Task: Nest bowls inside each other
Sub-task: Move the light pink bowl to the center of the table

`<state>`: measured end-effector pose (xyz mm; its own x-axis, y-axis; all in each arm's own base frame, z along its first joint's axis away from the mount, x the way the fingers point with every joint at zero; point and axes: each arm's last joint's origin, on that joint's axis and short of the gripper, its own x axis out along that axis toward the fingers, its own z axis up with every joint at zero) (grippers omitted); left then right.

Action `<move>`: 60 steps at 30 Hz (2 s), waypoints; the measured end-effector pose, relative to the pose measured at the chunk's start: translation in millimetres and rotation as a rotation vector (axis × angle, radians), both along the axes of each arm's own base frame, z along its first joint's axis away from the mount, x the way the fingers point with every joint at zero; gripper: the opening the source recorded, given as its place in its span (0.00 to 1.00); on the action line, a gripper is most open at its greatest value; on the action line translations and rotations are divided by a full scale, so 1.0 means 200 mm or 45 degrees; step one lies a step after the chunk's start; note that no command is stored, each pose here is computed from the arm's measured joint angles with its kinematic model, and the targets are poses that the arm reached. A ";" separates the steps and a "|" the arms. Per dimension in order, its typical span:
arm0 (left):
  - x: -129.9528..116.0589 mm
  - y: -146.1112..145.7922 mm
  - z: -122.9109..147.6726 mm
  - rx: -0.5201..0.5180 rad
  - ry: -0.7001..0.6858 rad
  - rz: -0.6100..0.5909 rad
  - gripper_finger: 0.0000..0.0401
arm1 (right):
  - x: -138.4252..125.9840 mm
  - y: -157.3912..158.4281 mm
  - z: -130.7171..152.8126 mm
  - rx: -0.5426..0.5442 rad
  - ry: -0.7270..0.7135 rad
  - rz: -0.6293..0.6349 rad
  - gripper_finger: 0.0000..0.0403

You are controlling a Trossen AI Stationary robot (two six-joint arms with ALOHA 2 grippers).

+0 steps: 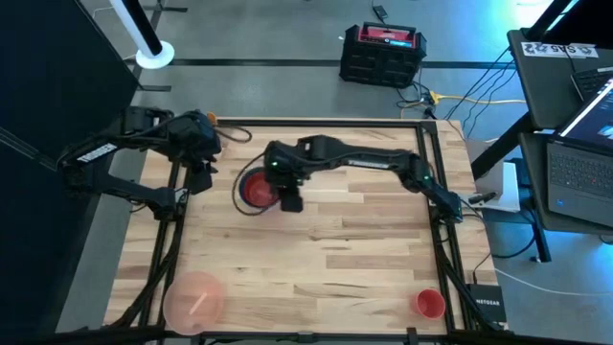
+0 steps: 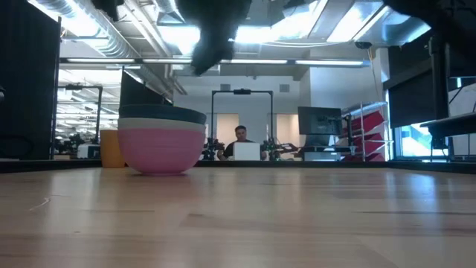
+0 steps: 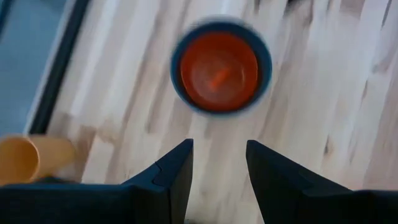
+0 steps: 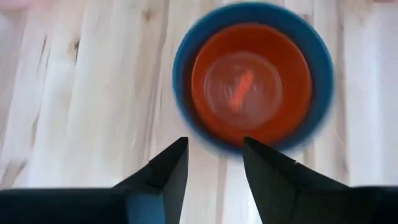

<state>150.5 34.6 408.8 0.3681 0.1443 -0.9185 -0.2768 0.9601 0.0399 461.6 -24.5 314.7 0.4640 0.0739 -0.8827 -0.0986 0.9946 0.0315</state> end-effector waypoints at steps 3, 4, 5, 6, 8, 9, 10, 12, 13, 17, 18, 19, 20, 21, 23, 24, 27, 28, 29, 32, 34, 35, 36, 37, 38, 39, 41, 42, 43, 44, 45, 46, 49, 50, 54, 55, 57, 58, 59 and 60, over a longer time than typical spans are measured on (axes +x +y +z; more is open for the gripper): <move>0.00 -0.03 -0.02 -0.022 0.010 -0.025 0.33 | -0.10 0.07 0.12 -0.086 0.021 0.010 0.35; 0.00 -0.04 -0.02 -0.036 0.009 -0.044 0.33 | -0.13 0.10 0.16 -0.112 0.021 0.011 0.35; 0.00 -0.06 -0.02 -0.060 -0.001 -0.072 0.33 | -0.17 0.13 0.20 -0.139 0.024 0.005 0.35; 0.02 -0.09 -0.03 -0.085 0.000 -0.103 0.33 | -0.21 0.16 0.23 -0.166 0.026 -0.013 0.35; 0.04 -0.15 -0.08 -0.126 0.015 -0.161 0.33 | -0.28 0.21 0.30 -0.216 0.014 -0.072 0.35; 0.05 -0.19 -0.10 -0.146 0.024 -0.189 0.33 | -0.33 0.24 0.34 -0.240 0.005 -0.102 0.35; 0.06 -0.23 -0.12 -0.166 0.033 -0.218 0.33 | -0.37 0.27 0.37 -0.264 -0.005 -0.132 0.35; 0.07 -0.30 -0.16 -0.203 0.056 -0.273 0.33 | -0.46 0.32 0.44 -0.311 -0.031 -0.193 0.35; 0.07 -0.34 -0.18 -0.221 0.069 -0.301 0.33 | -0.50 0.34 0.47 -0.333 -0.047 -0.223 0.35; 0.06 -0.49 -0.27 -0.284 0.131 -0.409 0.33 | -0.69 0.41 0.58 -0.415 -0.123 -0.344 0.35; 0.05 -0.53 -0.29 -0.298 0.148 -0.436 0.33 | -0.74 0.42 0.61 -0.434 -0.146 -0.374 0.35; 0.04 -0.57 -0.31 -0.311 0.167 -0.462 0.33 | -0.79 0.43 0.64 -0.452 -0.171 -0.404 0.35; 0.03 -0.60 -0.33 -0.323 0.186 -0.488 0.33 | -0.84 0.44 0.66 -0.469 -0.197 -0.434 0.35; 0.02 -0.64 -0.36 -0.335 0.206 -0.514 0.33 | -0.89 0.45 0.68 -0.485 -0.224 -0.463 0.35; -0.02 -0.71 -0.40 -0.356 0.242 -0.560 0.33 | -0.99 0.46 0.73 -0.514 -0.283 -0.522 0.35; -0.02 -0.75 -0.44 -0.373 0.234 -0.565 0.33 | -1.04 0.47 0.74 -0.519 -0.313 -0.552 0.35; -0.03 -0.81 -0.54 -0.407 0.250 -0.527 0.33 | -1.17 0.49 0.72 -0.511 -0.377 -0.636 0.35; -0.03 -0.83 -0.58 -0.408 0.265 -0.514 0.33 | -1.20 0.49 0.70 -0.506 -0.385 -0.657 0.35; -0.03 -0.84 -0.61 -0.407 0.282 -0.505 0.33 | -1.23 0.50 0.68 -0.495 -0.389 -0.679 0.35; -0.02 -0.88 -0.67 -0.398 0.324 -0.500 0.33 | -1.30 0.50 0.62 -0.466 -0.401 -0.737 0.35; -0.01 -0.89 -0.70 -0.390 0.345 -0.500 0.33 | -1.33 0.50 0.58 -0.440 -0.407 -0.761 0.35; 0.00 -0.91 -0.72 -0.393 0.345 -0.503 0.33 | -1.34 0.51 0.56 -0.424 -0.415 -0.769 0.35; 0.01 -0.92 -0.73 -0.393 0.343 -0.506 0.33 | -1.35 0.51 0.54 -0.413 -0.423 -0.770 0.35; 0.02 -0.93 -0.74 -0.387 0.349 -0.509 0.33 | -1.35 0.51 0.54 -0.411 -0.425 -0.770 0.35; 0.03 -0.94 -0.75 -0.381 0.356 -0.512 0.33 | -1.35 0.51 0.54 -0.409 -0.428 -0.769 0.35; 0.04 -0.95 -0.77 -0.375 0.362 -0.515 0.33 | -1.35 0.51 0.53 -0.408 -0.431 -0.768 0.35; 0.05 -0.97 -0.79 -0.362 0.374 -0.521 0.33 | -1.35 0.52 0.53 -0.404 -0.436 -0.767 0.35; 0.06 -0.98 -0.81 -0.356 0.381 -0.524 0.33 | -1.35 0.52 0.52 -0.402 -0.438 -0.766 0.35; 0.07 -0.99 -0.82 -0.350 0.387 -0.527 0.33 | -1.35 0.52 0.52 -0.401 -0.441 -0.766 0.35; 0.08 -1.00 -0.84 -0.344 0.393 -0.530 0.33 | -1.35 0.52 0.52 -0.399 -0.443 -0.765 0.35; 0.08 -1.01 -0.85 -0.338 0.399 -0.533 0.33 | -1.35 0.52 0.51 -0.397 -0.446 -0.764 0.35; 0.09 -1.02 -0.86 -0.332 0.406 -0.536 0.33 | -1.35 0.52 0.51 -0.395 -0.448 -0.764 0.35; 0.11 -1.05 -0.91 -0.313 0.424 -0.546 0.33 | -1.36 0.52 0.50 -0.390 -0.456 -0.762 0.35; 0.12 -1.06 -0.92 -0.307 0.431 -0.549 0.33 | -1.36 0.52 0.50 -0.388 -0.459 -0.761 0.35; 0.14 -1.09 -0.97 -0.279 0.442 -0.556 0.33 | -1.36 0.53 0.49 -0.383 -0.466 -0.758 0.35; 0.14 -1.08 -0.97 -0.271 0.437 -0.552 0.33 | -1.36 0.53 0.49 -0.382 -0.465 -0.758 0.35; 0.14 -1.08 -0.97 -0.264 0.430 -0.550 0.33 | -1.36 0.53 0.49 -0.381 -0.465 -0.758 0.35; 0.14 -1.08 -0.98 -0.263 0.431 -0.550 0.33 | -1.36 0.53 0.49 -0.379 -0.467 -0.758 0.35; 0.13 -1.08 -1.01 -0.263 0.439 -0.549 0.33 | -1.36 0.53 0.49 -0.375 -0.470 -0.759 0.35; 0.13 -1.07 -1.03 -0.276 0.449 -0.552 0.33 | -1.36 0.53 0.49 -0.368 -0.471 -0.758 0.35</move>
<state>176.2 -179.8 202.6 0.0191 -0.1553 -0.9877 0.1360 0.9791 -0.1514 190.4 81.4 413.1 0.6226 -0.4924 -0.6082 0.5044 0.8468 -0.1692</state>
